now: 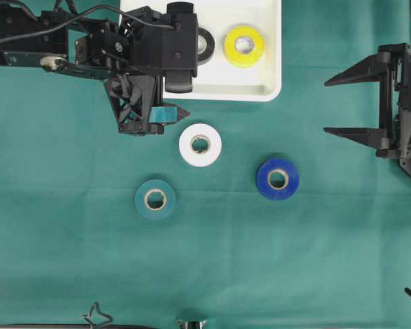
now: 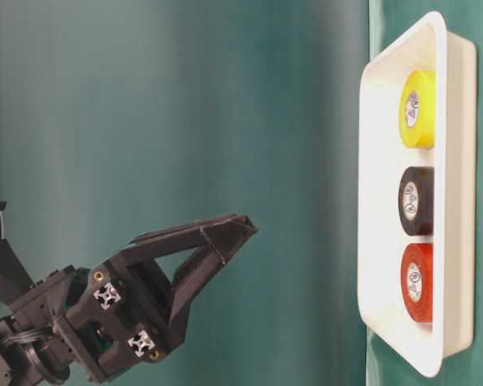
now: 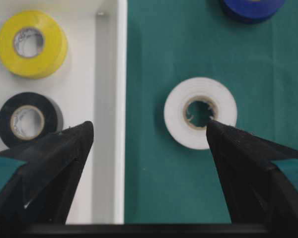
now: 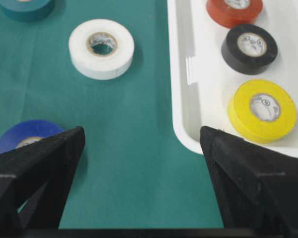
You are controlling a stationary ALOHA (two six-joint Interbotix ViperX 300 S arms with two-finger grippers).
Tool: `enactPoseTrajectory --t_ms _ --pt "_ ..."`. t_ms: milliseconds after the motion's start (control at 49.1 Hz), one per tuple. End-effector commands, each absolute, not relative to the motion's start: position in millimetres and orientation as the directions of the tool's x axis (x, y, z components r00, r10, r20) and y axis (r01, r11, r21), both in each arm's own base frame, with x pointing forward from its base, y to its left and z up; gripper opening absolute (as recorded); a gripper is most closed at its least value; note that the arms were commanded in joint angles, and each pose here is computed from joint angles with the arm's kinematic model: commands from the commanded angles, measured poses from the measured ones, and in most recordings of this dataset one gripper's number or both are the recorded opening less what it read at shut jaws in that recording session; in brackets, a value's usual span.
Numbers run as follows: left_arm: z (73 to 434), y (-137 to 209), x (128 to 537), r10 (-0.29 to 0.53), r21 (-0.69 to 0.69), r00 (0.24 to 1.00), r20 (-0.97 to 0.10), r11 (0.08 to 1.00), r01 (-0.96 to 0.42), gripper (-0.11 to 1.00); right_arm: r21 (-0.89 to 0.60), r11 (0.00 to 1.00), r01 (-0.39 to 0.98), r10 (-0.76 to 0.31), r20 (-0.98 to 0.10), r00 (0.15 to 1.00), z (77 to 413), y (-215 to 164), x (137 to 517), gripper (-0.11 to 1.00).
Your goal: Pick up the tape from a random location and place it into the white case.
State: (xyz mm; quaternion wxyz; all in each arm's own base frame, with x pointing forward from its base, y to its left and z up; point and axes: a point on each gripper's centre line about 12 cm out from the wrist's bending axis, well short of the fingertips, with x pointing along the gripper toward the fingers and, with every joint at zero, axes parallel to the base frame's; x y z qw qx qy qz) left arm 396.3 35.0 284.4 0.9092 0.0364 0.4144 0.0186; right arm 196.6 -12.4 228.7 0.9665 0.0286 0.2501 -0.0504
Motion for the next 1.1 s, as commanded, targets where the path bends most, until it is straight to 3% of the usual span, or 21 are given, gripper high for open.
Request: enactPoseTrajectory --t_ms 0,224,754,1080 --pt "300.8 34.7 391.4 0.068 0.087 0.692 -0.719 0.996 -0.007 0.97 0.032 0.993 0.112 -0.085 -0.461 0.884 240.4 -12.9 200.9 0.9" --pt "302.7 32.9 370.9 0.07 0.089 0.718 -0.693 0.996 -0.011 0.97 0.031 0.993 0.113 -0.086 -0.456 0.886 243.0 -13.0 201.0 0.9" --pt "312.1 23.1 300.1 0.069 0.092 0.893 -0.444 0.995 -0.031 0.97 0.025 0.994 0.108 -0.086 -0.436 0.896 250.8 -13.0 203.4 0.9" --pt "299.6 21.1 275.1 0.07 0.093 0.919 -0.387 0.995 -0.037 0.97 0.005 0.997 0.077 -0.071 -0.325 0.943 266.0 -12.1 211.5 0.9"
